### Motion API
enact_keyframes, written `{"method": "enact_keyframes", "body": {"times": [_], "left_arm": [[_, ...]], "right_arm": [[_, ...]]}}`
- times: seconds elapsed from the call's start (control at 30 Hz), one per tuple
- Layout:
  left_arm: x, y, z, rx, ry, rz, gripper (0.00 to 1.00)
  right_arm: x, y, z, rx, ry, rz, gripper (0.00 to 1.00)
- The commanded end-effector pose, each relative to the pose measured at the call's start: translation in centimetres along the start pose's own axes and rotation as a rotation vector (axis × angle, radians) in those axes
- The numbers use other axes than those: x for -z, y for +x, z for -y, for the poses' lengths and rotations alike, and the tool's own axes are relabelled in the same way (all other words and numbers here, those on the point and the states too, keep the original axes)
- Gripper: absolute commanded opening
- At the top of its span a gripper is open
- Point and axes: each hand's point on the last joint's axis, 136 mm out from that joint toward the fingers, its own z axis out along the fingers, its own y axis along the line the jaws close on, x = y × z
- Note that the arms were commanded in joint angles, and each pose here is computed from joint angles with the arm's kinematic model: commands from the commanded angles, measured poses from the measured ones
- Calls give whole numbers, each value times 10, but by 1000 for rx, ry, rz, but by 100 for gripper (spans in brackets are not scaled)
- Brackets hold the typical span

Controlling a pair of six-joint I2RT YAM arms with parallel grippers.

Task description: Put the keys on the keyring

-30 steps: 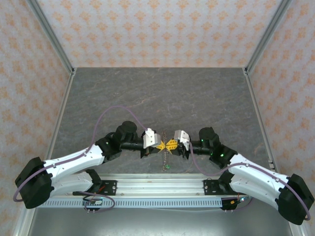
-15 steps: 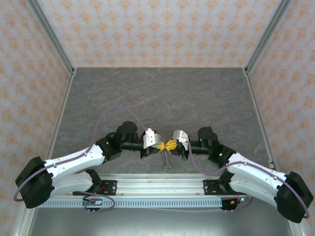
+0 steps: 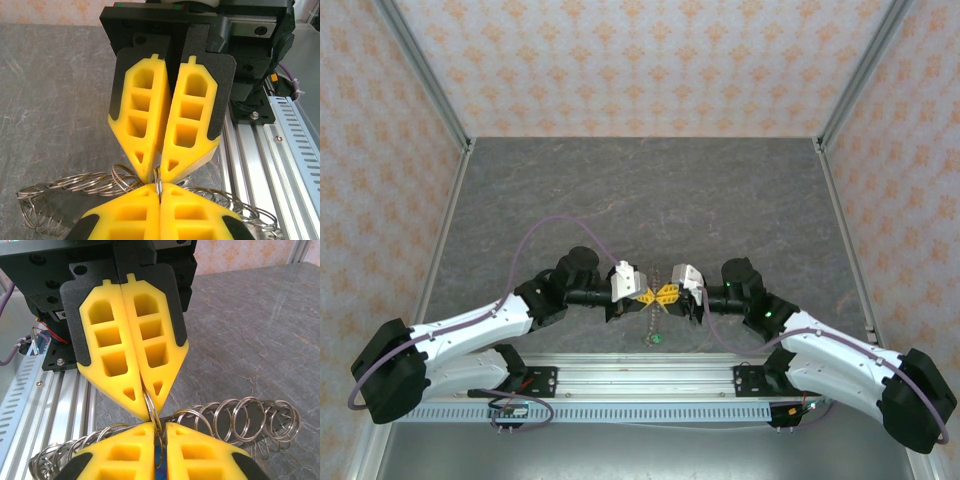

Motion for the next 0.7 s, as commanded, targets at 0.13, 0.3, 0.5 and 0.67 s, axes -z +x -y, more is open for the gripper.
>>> {"method": "enact_keyframes", "body": {"times": [0.13,0.3,0.5,0.67], "left_arm": [[2,-21,9,-33,47,63,0],[1,-19,9,-30,43,57,0],[-2,-9,7,-25,43,4,7],[-4,6,5,-27,39,-67,15]], "right_arm": [[0,-19,9,49,37,44,8],[1,-21,9,58,39,46,0],[6,-28,9,77,53,66,0],[7,-30,8,78,53,61,0]]}}
